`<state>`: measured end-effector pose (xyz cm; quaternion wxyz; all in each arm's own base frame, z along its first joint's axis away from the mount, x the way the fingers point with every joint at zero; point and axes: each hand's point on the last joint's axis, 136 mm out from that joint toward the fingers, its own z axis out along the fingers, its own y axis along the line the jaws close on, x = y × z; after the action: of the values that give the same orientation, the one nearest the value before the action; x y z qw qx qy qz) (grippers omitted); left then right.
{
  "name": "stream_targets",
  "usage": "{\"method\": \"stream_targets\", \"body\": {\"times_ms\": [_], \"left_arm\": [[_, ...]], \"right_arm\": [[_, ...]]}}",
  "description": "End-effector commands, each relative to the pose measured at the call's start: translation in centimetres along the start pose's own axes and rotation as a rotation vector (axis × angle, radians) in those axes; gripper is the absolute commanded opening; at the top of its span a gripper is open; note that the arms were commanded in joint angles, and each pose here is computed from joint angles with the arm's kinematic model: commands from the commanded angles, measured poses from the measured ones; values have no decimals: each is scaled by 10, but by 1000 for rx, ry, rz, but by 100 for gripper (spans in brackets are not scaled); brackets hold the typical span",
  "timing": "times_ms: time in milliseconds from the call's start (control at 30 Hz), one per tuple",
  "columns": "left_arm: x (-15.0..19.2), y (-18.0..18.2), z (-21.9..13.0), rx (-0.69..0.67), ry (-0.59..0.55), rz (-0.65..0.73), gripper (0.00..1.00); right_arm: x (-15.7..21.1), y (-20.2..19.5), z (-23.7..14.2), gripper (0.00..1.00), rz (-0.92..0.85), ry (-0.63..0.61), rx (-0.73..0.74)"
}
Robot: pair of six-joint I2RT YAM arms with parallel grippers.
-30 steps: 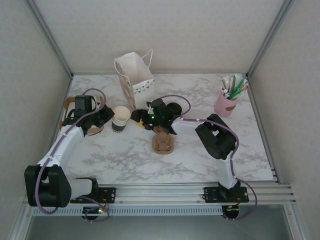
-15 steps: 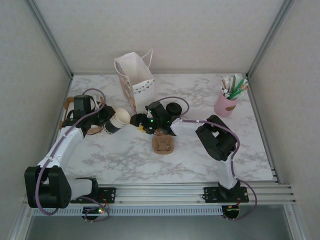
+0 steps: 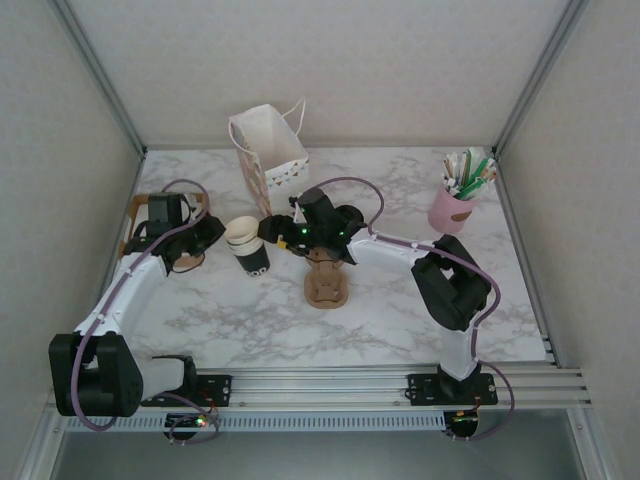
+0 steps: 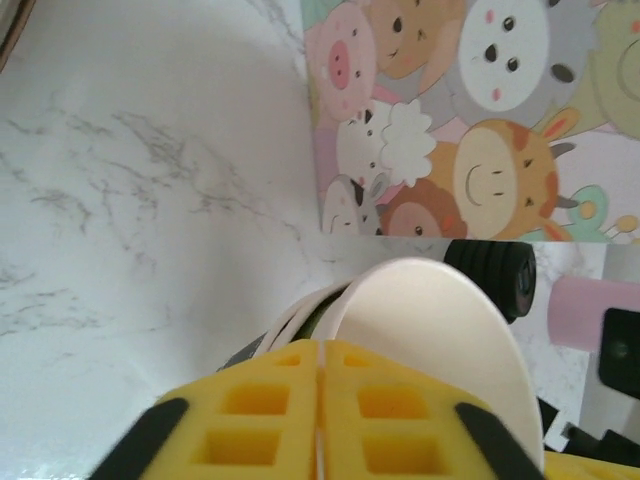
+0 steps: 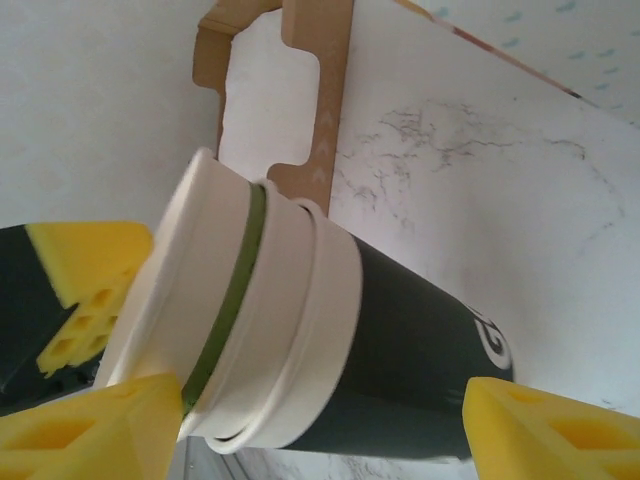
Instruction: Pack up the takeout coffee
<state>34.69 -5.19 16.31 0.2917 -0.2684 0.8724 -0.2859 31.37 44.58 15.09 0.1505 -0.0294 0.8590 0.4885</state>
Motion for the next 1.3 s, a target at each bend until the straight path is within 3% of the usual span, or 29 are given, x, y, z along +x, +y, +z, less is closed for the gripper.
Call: {"method": "stream_targets", "body": {"times_ms": [0, 100, 300, 433, 633, 700, 867, 933, 1133, 1267], "left_arm": [[7, 16, 1, -74, 15, 8, 27], [8, 18, -2, -86, 11, 18, 36], [11, 3, -10, -44, 2, 51, 44], [12, 7, -9, -61, -7, 42, 42], [-20, 12, -4, -93, -91, 11, 53], [-33, 2, 1, -54, -130, -5, 65], [-52, -19, 32, 38, -117, 65, 75], [-55, -16, 50, 15, -70, 115, 75], [-44, -20, 87, 122, 29, 198, 69], [-35, -20, 96, 155, 84, 217, 63]], "right_arm": [[1, 25, -6, 75, -59, -7, -36], [1, 25, -7, 75, -60, -6, -35], [3, 22, -8, 75, -58, -6, -25], [5, 14, -5, 75, -53, 1, -7], [10, 8, 4, 73, -52, 16, -6], [10, 5, 7, 71, -64, 13, 9], [10, -13, 14, 70, -157, 9, 132], [8, -22, 16, 70, -221, 4, 201], [7, -39, 32, 73, -379, 31, 302], [16, -48, 47, 76, -445, 69, 360]]}}
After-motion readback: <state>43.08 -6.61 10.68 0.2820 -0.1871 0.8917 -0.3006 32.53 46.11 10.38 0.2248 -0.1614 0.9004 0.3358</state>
